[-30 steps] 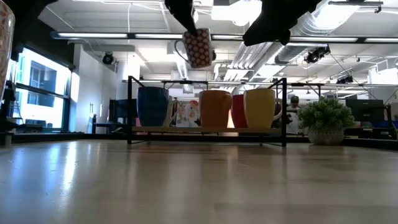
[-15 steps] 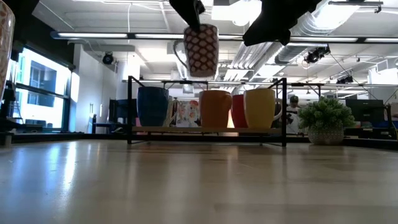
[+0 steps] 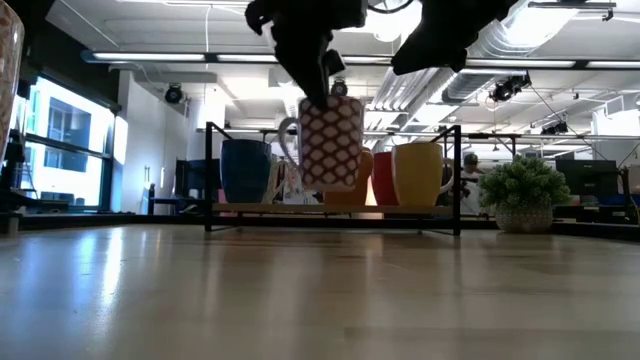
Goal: Place coffee mugs
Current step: Remove the white red mug from the shelf
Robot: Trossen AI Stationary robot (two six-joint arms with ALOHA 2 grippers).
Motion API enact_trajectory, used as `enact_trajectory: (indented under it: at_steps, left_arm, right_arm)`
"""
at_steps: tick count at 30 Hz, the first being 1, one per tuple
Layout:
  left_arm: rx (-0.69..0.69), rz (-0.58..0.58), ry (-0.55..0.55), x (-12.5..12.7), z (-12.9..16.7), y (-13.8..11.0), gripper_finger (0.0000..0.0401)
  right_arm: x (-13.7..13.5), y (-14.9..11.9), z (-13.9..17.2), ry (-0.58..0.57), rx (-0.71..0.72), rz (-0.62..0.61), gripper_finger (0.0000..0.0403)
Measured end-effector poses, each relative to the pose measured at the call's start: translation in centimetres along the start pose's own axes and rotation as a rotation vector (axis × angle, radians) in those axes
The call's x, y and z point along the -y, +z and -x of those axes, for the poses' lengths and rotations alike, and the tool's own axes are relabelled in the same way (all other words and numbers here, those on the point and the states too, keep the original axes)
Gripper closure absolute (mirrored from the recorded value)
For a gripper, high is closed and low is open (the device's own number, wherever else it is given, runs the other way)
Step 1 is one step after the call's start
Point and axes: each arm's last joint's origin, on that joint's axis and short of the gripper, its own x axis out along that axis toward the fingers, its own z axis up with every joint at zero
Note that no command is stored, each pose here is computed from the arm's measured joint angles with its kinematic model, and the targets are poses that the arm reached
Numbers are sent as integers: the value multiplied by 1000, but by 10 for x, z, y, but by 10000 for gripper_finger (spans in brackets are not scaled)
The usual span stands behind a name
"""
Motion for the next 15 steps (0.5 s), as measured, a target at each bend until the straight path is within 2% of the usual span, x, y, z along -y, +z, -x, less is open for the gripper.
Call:
enact_trajectory:
  at_steps: [11,15]
  left_arm:
    - [103,6,-16,14,-37,2,400]
    - [65,16,-33,19,-45,-4,400]
  right_arm:
    - [0,0,0,1,2,-1,322]
    - [0,0,0,2,5,-1,322]
